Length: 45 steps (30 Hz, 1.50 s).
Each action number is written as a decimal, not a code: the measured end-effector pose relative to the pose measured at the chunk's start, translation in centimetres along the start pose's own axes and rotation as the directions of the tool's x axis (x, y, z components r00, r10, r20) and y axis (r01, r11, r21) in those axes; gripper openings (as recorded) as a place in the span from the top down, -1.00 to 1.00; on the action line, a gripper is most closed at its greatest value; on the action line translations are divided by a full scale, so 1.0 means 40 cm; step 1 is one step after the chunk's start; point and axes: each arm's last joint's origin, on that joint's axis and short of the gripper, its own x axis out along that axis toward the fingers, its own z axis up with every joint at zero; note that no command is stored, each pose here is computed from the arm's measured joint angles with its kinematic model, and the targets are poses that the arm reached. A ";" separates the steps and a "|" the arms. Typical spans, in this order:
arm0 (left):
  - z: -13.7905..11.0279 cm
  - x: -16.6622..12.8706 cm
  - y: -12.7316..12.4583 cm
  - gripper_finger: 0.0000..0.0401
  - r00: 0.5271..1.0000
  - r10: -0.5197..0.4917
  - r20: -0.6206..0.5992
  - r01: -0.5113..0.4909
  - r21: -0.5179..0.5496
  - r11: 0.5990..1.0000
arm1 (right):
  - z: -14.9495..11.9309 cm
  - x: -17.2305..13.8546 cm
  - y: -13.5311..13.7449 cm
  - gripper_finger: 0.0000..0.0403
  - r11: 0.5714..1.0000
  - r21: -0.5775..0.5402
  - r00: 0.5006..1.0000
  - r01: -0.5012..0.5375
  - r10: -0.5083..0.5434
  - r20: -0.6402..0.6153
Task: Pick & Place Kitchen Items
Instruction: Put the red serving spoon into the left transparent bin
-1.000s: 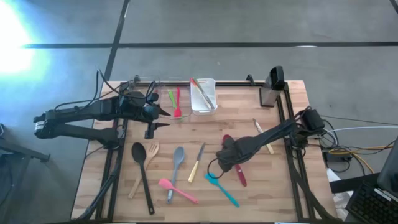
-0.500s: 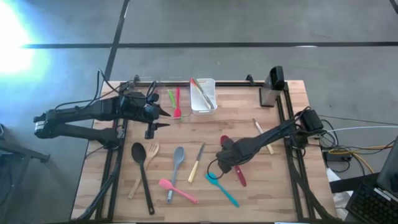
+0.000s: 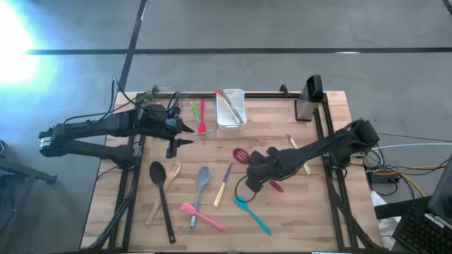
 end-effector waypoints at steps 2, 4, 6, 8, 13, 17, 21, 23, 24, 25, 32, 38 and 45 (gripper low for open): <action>0.000 0.003 -0.001 0.05 1.000 -0.016 -0.002 0.016 -0.018 1.000 | 0.014 -0.039 0.007 0.83 0.995 -0.094 0.999 -0.044 0.047 0.027; -0.001 0.007 -0.001 0.05 0.999 -0.045 -0.005 0.045 -0.048 0.998 | 0.040 -0.090 0.010 0.83 0.980 -0.181 0.991 -0.086 0.102 0.081; -0.001 0.012 -0.003 0.05 0.996 -0.088 -0.005 0.088 -0.073 0.993 | 0.065 -0.139 0.011 0.83 0.962 -0.256 0.980 -0.099 0.139 0.143; 0.001 0.020 -0.006 0.05 0.990 -0.140 0.001 0.139 -0.096 0.986 | 0.086 -0.177 0.016 0.83 0.940 -0.329 0.968 -0.093 0.163 0.193; 0.015 0.049 -0.013 0.05 0.941 -0.317 0.121 0.330 -0.105 0.938 | 0.130 -0.270 0.037 0.83 0.873 -0.488 0.921 0.017 0.176 0.347; 0.024 0.087 -0.015 0.05 0.853 -0.426 0.303 0.468 -0.082 0.880 | 0.157 -0.318 0.059 0.83 0.818 -0.538 0.846 0.201 0.132 0.516; 0.018 0.128 -0.004 0.05 0.785 -0.419 0.456 0.527 -0.137 0.839 | 0.182 -0.352 0.085 0.83 0.758 -0.588 0.755 0.282 0.203 0.624; 0.015 0.145 0.007 0.05 0.748 -0.419 0.515 0.580 -0.201 0.789 | 0.186 -0.363 0.092 0.83 0.714 -0.620 0.728 0.325 0.230 0.646; 0.013 0.152 0.013 0.05 0.730 -0.424 0.536 0.613 -0.238 0.754 | 0.186 -0.365 0.095 0.83 0.690 -0.635 0.721 0.348 0.236 0.651; 0.011 0.160 0.019 0.05 0.713 -0.431 0.553 0.644 -0.273 0.714 | 0.187 -0.364 0.099 0.83 0.670 -0.646 0.717 0.365 0.240 0.654; 0.015 0.220 0.038 0.05 0.597 -0.445 0.668 0.794 -0.412 0.446 | 0.197 -0.384 0.106 0.83 0.604 -0.665 0.676 0.439 0.266 0.688; 0.012 0.280 0.048 0.05 0.560 -0.438 0.704 0.822 -0.537 0.187 | 0.201 -0.390 0.108 0.83 0.561 -0.676 0.663 0.478 0.275 0.696; 0.024 0.357 0.065 0.05 0.591 -0.449 0.670 0.728 -0.683 -0.059 | 0.199 -0.389 0.113 0.83 0.492 -0.724 0.668 0.483 0.328 0.668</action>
